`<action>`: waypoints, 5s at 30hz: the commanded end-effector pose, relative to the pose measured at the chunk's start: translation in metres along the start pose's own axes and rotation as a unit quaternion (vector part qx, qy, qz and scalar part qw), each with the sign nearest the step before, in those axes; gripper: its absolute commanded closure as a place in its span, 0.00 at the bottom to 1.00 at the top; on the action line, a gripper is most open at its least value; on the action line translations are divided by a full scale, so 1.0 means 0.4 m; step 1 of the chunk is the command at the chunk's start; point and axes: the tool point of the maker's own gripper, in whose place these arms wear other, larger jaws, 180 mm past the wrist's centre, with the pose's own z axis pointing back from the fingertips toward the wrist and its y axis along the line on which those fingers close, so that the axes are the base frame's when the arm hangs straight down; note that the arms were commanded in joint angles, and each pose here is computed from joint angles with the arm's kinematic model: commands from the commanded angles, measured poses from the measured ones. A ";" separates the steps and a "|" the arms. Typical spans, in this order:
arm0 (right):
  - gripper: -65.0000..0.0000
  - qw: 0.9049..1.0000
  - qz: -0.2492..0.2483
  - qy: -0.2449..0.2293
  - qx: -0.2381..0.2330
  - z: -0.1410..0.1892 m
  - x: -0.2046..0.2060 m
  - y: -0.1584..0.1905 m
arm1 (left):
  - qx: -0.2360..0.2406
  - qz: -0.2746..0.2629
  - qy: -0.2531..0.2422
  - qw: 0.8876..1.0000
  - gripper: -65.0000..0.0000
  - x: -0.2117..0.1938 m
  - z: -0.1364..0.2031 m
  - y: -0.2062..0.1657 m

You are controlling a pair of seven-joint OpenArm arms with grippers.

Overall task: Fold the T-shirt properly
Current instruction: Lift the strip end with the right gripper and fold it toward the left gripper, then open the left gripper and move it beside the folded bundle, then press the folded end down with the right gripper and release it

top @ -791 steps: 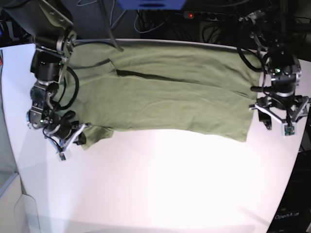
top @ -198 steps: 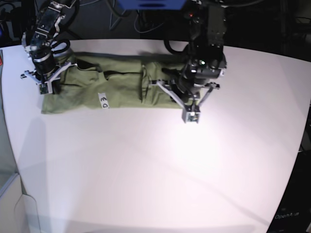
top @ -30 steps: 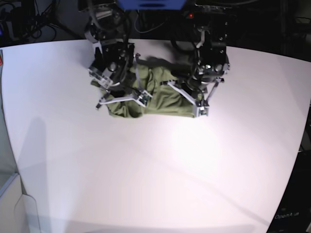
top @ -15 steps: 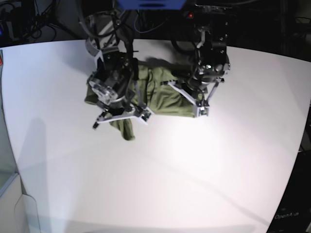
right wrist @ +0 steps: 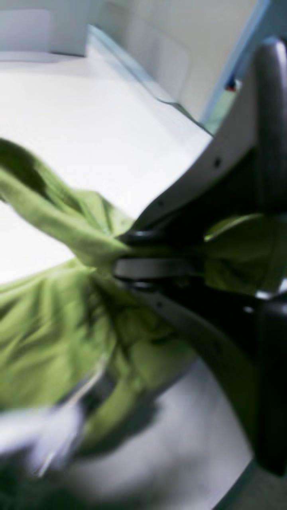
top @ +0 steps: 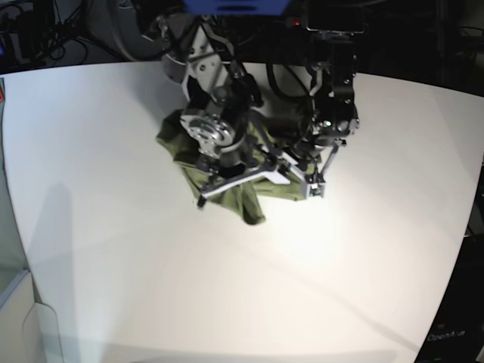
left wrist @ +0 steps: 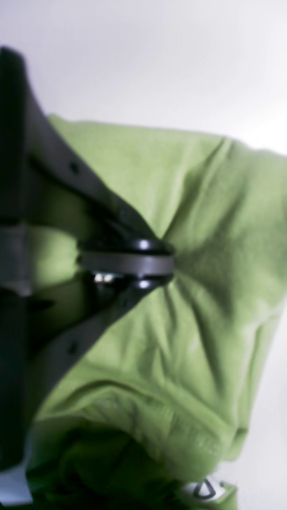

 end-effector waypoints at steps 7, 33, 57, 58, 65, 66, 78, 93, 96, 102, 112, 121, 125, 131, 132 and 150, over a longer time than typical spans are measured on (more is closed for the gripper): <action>1.00 0.998 0.023 -0.058 -0.014 0.031 0.094 -0.011 | 0.041 -0.006 0.046 0.998 0.98 -0.068 0.042 0.045; 1.00 0.997 0.018 -0.075 0.000 0.032 0.106 0.003 | 0.029 -0.011 -0.070 0.997 0.99 0.119 0.172 0.005; 1.00 0.994 0.010 -0.107 0.035 0.039 0.135 0.037 | 0.133 0.024 0.030 0.990 0.99 -0.015 0.112 0.275; 1.00 0.993 0.010 -0.108 0.035 0.039 0.136 0.037 | 0.133 0.024 0.030 0.990 0.99 -0.015 0.109 0.276; 1.00 0.984 -0.004 -0.158 0.079 0.055 0.178 0.080 | 0.113 0.005 0.032 0.993 0.99 -0.011 0.095 0.226; 1.00 0.983 -0.006 -0.162 0.085 0.057 0.181 0.086 | 0.110 0.001 0.034 0.993 0.99 -0.014 0.093 0.219; 1.00 0.976 -0.009 -0.193 0.099 0.059 0.209 0.100 | 0.090 -0.004 0.040 0.995 0.99 -0.024 0.083 0.168; 1.00 0.965 -0.004 -0.216 0.151 0.005 0.233 0.185 | 0.093 -0.003 0.054 0.994 0.99 -0.059 0.087 0.176; 1.00 0.963 -0.002 -0.220 0.153 -0.003 0.240 0.185 | 0.095 -0.001 0.061 0.994 0.99 -0.077 0.089 0.180; 1.00 0.966 0.009 -0.213 0.148 -0.029 0.244 0.165 | 0.097 -0.001 0.065 0.993 0.99 -0.091 0.093 0.184; 0.98 0.968 0.019 -0.198 0.151 -0.060 0.239 0.161 | 0.098 -0.001 0.066 0.993 0.99 -0.092 0.094 0.186; 0.44 0.969 0.020 -0.195 0.151 -0.059 0.237 0.163 | 0.098 -0.001 0.063 0.993 0.99 -0.086 0.095 0.185; 0.38 0.967 0.016 -0.209 0.142 -0.036 0.248 0.150 | 0.100 -0.006 0.043 0.994 0.99 -0.057 0.113 0.183; 0.39 0.967 -0.004 -0.232 0.106 0.047 0.253 0.104 | 0.109 -0.015 0.047 0.993 0.99 -0.051 0.141 0.206; 0.39 0.968 -0.004 -0.228 0.104 0.048 0.248 0.102 | 0.111 -0.016 0.047 0.993 0.99 -0.049 0.142 0.209; 0.99 0.986 -0.075 -0.132 0.065 -0.036 0.072 -0.010 | 0.125 -0.092 0.051 0.987 0.99 -0.033 0.227 0.310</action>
